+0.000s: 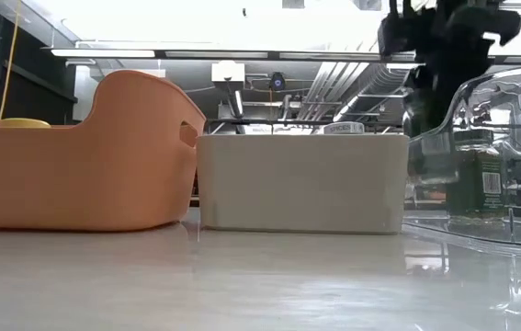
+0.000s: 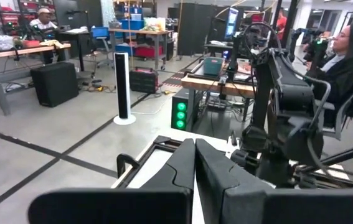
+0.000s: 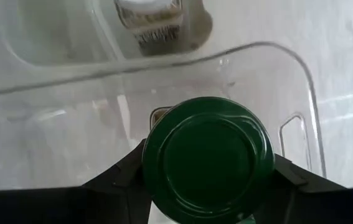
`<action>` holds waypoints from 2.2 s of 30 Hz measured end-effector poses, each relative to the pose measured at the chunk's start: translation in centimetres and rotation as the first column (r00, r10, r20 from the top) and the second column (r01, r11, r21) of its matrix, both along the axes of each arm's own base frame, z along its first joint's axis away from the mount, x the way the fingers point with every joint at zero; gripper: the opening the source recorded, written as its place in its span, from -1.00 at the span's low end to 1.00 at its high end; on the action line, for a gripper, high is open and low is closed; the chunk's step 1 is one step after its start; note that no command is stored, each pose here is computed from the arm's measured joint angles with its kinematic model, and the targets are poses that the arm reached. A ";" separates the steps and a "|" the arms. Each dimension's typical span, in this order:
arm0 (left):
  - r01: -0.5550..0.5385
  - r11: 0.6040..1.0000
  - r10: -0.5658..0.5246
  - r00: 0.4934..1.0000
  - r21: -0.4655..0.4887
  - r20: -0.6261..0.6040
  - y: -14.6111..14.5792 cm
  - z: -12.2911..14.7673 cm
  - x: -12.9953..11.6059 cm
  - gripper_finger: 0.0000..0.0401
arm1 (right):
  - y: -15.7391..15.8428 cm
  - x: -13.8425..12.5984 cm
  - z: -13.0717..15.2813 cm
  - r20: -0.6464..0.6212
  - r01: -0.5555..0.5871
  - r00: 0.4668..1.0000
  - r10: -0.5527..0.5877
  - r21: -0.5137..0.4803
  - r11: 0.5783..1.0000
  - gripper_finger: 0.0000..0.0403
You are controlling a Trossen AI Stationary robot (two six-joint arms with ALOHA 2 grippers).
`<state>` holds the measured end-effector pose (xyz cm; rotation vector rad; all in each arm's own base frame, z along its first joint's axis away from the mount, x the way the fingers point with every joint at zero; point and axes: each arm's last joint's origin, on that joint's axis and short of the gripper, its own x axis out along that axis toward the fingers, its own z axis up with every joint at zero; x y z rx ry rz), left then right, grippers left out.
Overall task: Sort spices by type
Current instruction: Put the green seasoning bottle into the transparent bin
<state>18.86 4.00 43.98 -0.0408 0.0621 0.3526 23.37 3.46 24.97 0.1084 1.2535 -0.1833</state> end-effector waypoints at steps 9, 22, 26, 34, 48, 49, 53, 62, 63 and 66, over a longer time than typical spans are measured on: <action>-0.001 1.000 0.001 1.000 -0.009 -0.005 0.0 -0.1 0.0 -1.00 | -0.3 -0.1 -1.5 -0.115 -0.047 0.993 0.040 -0.059 0.997 -0.05; -0.004 1.000 0.004 1.000 -0.010 -0.012 0.0 -0.1 0.0 -1.00 | -0.3 -0.3 -2.8 -0.120 -0.034 0.992 0.026 -0.068 0.997 -0.05; -0.004 1.000 0.004 1.000 -0.011 -0.020 0.0 -0.2 0.0 -1.00 | -0.4 -0.5 -3.8 -0.111 0.011 0.994 -0.018 -0.065 0.998 -0.05; -0.004 1.000 0.004 1.000 -0.011 -0.020 0.0 -0.2 0.0 -1.00 | -0.5 -0.4 -3.9 -0.092 0.015 0.995 -0.025 -0.100 0.995 0.22; -0.004 1.000 0.004 1.000 -0.002 -0.023 0.0 -0.2 0.0 -1.00 | -0.4 -0.7 -2.5 -0.162 -0.031 0.987 0.016 -0.089 0.996 0.45; -0.004 1.000 0.004 1.000 0.003 -0.025 0.0 -0.2 0.0 -1.00 | -0.5 -0.7 -2.1 -0.175 -0.043 0.984 0.026 -0.092 0.995 0.45; -0.007 1.000 0.007 1.000 0.005 -0.027 0.0 -0.2 0.0 -1.00 | -0.5 -0.7 -0.5 -0.203 -0.088 0.977 0.067 -0.099 0.991 0.45; -0.062 0.998 0.061 0.994 -0.016 -0.092 0.1 -0.8 -0.5 -1.00 | -0.1 1.2 3.1 -0.017 -0.148 0.989 0.147 -0.076 0.986 -0.09; -0.063 0.998 0.061 0.994 -0.018 -0.091 0.1 -0.8 -0.5 -1.00 | 0.0 1.5 3.2 0.015 -0.162 0.987 0.163 -0.067 0.985 -0.24; -0.066 0.997 0.062 0.994 -0.035 -0.090 0.1 -0.9 -0.5 -1.00 | 0.2 2.4 2.5 0.019 -0.189 0.982 0.190 -0.056 0.980 -0.79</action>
